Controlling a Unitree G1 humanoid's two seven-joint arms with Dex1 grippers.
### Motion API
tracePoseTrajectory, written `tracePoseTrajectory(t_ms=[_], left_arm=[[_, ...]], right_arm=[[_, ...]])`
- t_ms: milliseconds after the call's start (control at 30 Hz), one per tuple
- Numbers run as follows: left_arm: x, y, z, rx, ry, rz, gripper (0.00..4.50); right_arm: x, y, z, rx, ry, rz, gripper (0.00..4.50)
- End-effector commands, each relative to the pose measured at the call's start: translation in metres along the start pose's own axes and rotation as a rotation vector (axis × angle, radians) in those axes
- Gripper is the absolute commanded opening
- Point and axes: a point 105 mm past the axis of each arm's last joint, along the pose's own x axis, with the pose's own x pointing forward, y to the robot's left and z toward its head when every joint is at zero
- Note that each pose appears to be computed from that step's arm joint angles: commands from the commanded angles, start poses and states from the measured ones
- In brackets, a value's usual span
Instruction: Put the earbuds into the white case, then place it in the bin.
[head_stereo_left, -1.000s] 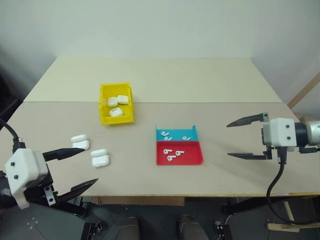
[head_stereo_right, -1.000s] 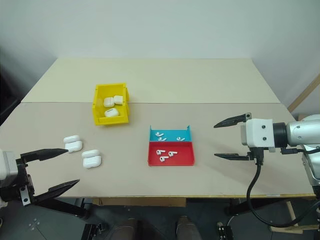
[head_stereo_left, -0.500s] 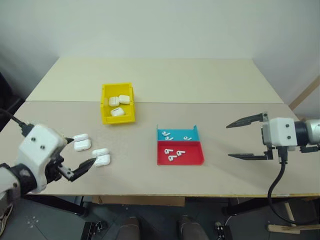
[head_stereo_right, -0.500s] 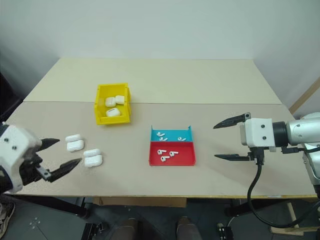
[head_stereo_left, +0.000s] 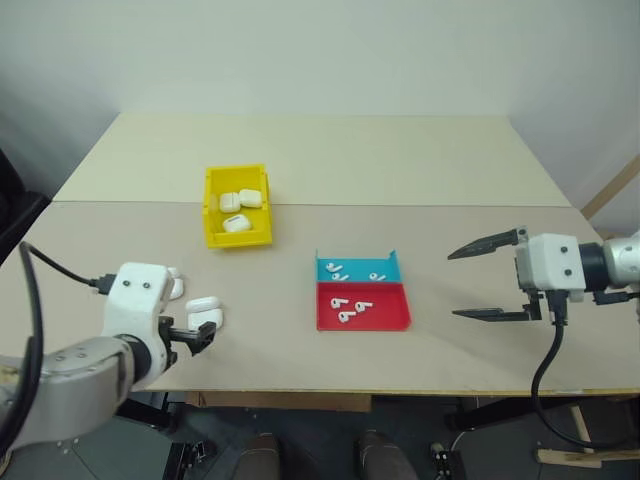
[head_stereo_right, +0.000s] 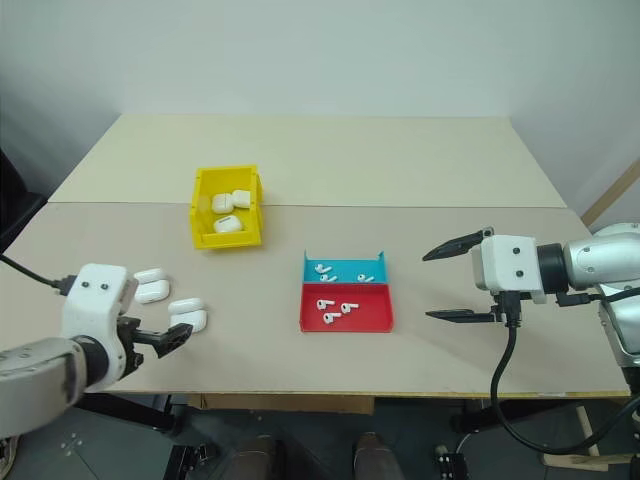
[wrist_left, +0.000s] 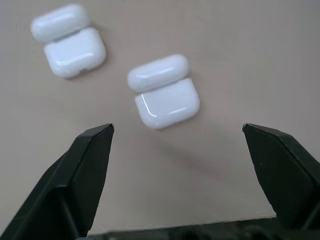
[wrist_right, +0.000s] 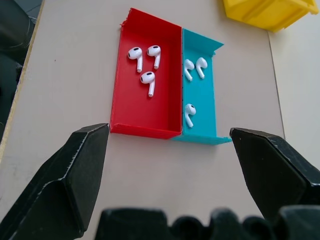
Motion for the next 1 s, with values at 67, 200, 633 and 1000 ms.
tracePoseTrajectory(t_ms=[67, 200, 633, 1000], left_arm=[[0.001, -0.002, 0.000, -0.156, -0.015, 0.124, 4.50], [0.006, -0.015, 0.002, -0.228, -0.007, 0.136, 4.50], [0.027, -0.010, 0.013, -0.213, 0.011, 0.154, 4.50], [0.039, 0.000, 0.017, -0.147, 0.040, 0.132, 4.50]], right_arm=[[-0.008, -0.004, 0.006, -0.023, 0.017, -0.008, 4.46], [-0.009, -0.004, 0.005, -0.019, 0.028, -0.003, 4.46], [-0.011, -0.002, 0.000, -0.006, 0.046, -0.003, 4.46], [-0.012, 0.003, -0.001, 0.005, 0.061, -0.018, 4.46]])
